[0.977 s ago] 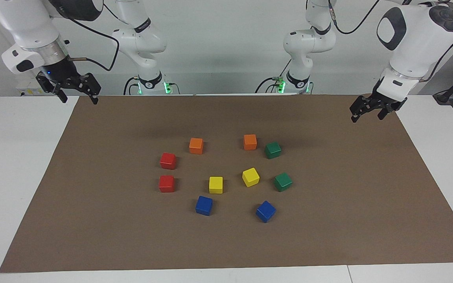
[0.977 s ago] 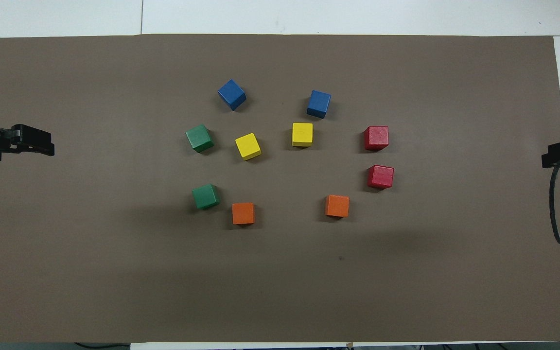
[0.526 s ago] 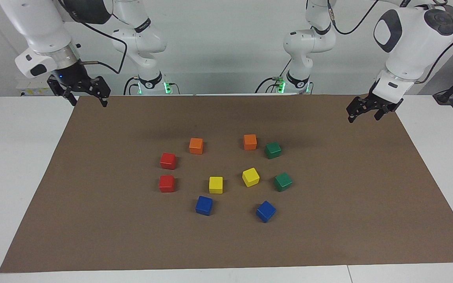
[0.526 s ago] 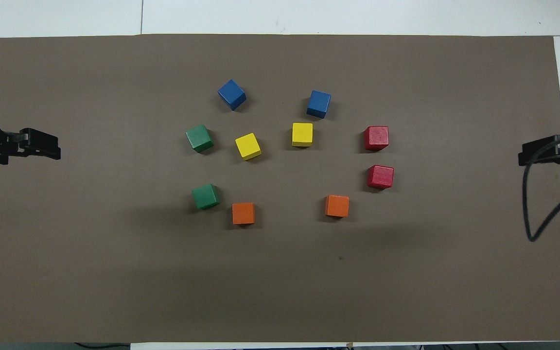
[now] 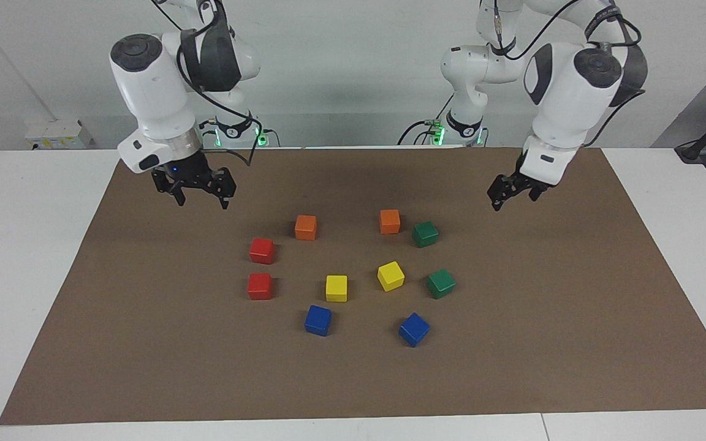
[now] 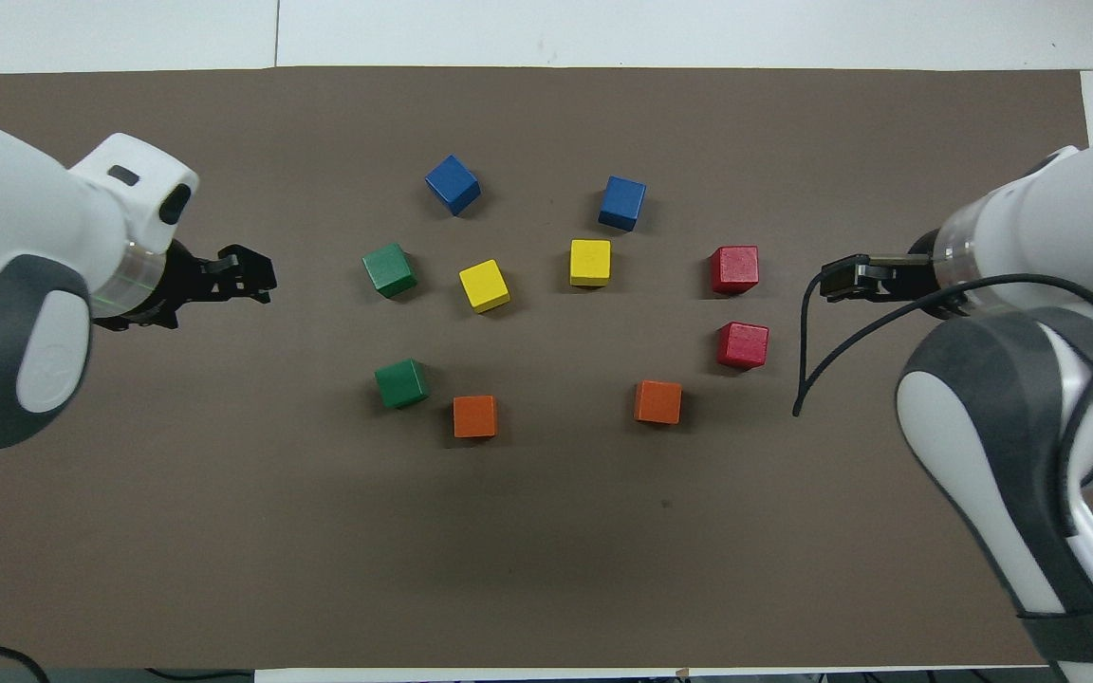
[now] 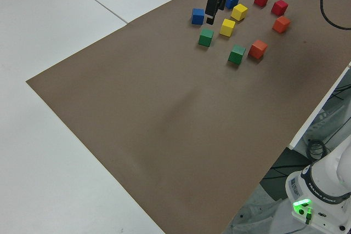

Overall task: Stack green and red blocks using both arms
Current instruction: 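Grasp a green cube with the left gripper while the right gripper grasps red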

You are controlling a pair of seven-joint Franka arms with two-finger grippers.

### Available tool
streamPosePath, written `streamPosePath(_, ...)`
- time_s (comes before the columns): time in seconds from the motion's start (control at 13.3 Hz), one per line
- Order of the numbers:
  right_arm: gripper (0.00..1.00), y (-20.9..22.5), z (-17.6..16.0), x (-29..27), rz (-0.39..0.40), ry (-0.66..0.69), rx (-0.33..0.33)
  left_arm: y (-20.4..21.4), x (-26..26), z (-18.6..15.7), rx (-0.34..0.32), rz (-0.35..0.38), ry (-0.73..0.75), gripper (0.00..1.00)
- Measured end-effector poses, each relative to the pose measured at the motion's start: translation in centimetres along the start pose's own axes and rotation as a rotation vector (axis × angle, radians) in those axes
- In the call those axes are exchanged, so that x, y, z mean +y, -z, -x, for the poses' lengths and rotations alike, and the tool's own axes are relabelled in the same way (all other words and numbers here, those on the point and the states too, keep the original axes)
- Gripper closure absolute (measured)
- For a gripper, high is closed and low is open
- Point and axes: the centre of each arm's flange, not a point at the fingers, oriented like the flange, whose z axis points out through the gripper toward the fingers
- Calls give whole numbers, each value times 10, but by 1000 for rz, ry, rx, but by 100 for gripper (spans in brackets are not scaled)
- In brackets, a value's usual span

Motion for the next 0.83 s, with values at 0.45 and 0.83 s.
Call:
streamPosePath(0.45,0,-83,-7,-17,5,-1,-25,-100,78,-19,-8,16,96,0)
streamPosePath(0.83,0,-117,-9,-35,-8,26,5,-135,137,-46,6,16,139,0)
